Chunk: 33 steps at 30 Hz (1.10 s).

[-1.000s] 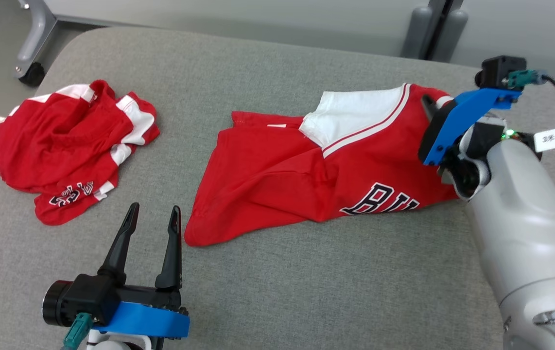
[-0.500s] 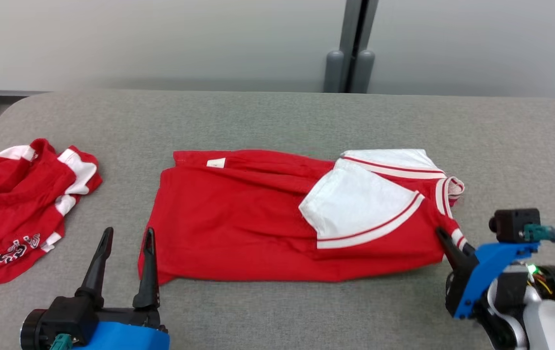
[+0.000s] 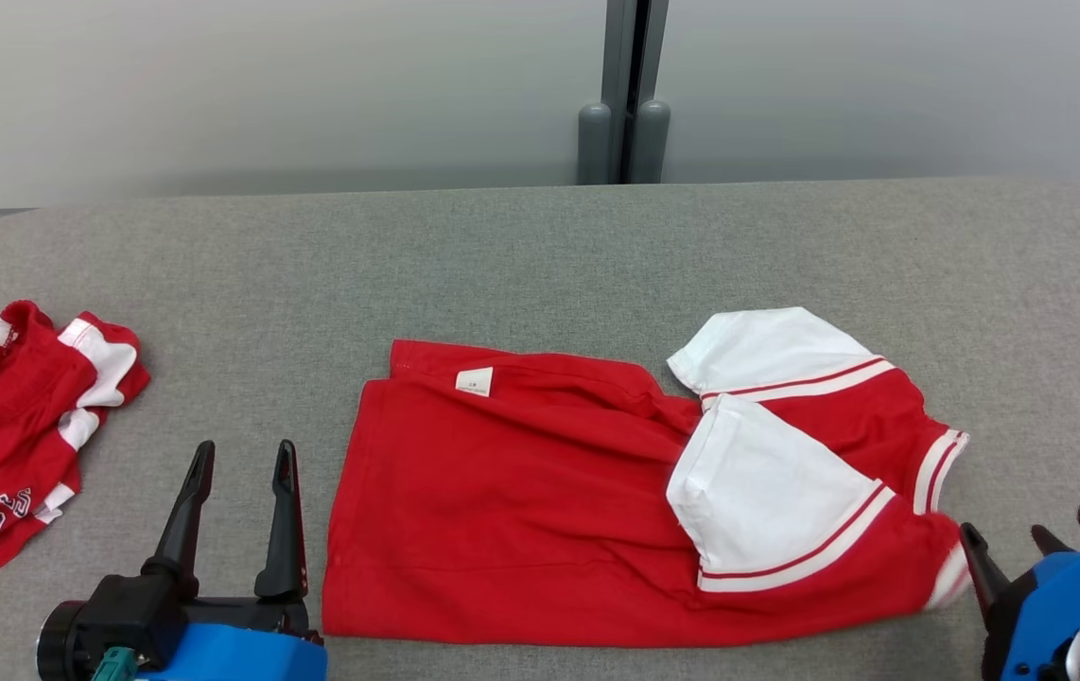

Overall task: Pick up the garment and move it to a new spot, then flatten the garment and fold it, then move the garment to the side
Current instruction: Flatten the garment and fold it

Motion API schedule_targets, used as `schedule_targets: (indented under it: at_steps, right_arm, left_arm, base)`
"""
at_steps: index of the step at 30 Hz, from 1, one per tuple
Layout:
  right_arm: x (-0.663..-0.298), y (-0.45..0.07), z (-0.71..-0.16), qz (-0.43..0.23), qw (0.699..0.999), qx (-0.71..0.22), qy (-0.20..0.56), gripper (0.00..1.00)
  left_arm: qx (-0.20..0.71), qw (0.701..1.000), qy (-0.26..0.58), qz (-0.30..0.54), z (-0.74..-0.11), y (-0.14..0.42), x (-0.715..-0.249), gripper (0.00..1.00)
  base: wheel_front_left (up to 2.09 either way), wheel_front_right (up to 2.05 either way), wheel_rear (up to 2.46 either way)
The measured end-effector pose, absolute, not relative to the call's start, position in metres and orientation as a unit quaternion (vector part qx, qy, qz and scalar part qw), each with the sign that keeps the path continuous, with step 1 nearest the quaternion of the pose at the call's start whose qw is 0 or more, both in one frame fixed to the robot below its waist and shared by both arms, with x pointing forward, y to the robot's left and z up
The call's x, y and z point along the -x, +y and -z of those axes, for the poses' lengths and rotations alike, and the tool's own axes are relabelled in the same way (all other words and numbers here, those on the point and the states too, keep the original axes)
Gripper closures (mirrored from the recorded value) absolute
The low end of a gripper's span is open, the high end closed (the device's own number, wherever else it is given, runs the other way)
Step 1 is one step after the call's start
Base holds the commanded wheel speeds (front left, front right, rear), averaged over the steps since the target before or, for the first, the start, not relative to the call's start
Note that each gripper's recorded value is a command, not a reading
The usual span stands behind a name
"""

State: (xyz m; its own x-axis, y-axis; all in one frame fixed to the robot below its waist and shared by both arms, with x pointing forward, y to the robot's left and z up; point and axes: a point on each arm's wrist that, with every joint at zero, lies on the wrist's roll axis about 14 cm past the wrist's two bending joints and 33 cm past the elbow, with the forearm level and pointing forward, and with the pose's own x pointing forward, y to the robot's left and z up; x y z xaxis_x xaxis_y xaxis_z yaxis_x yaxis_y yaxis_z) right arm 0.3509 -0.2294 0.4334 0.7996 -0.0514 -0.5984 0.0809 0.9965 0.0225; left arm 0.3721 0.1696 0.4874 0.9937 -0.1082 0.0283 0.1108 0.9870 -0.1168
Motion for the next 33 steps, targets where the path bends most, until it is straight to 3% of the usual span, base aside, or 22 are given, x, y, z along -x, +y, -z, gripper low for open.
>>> schedule_targets:
  at_steps: [5, 13, 23, 33]
  right_arm:
    - [-0.352, -0.250, -0.452, 0.068, 0.950, 0.003, 0.305, 0.00]
    - [-0.396, -0.191, -0.471, -0.022, 0.960, -0.008, 0.279, 0.00]
    - [-0.452, -0.121, -0.424, -0.113, 0.928, 0.014, 0.355, 0.00]
    - [-0.455, -0.100, -0.398, -0.138, 0.912, 0.042, 0.385, 0.00]
  left_arm:
    - [0.063, 0.997, -0.014, 0.051, -0.490, 0.170, -0.368, 0.00]
    - [0.064, 0.997, -0.010, 0.045, -0.486, 0.174, -0.368, 0.00]
    - [0.062, 0.998, 0.001, 0.024, -0.478, 0.187, -0.374, 0.00]
    - [0.059, 0.998, 0.006, 0.007, -0.476, 0.198, -0.368, 0.00]
  base:
    - [0.00, 0.00, 0.00]
    - [0.00, 0.00, 0.00]
    - [0.00, 0.00, 0.00]
    - [0.00, 0.00, 0.00]
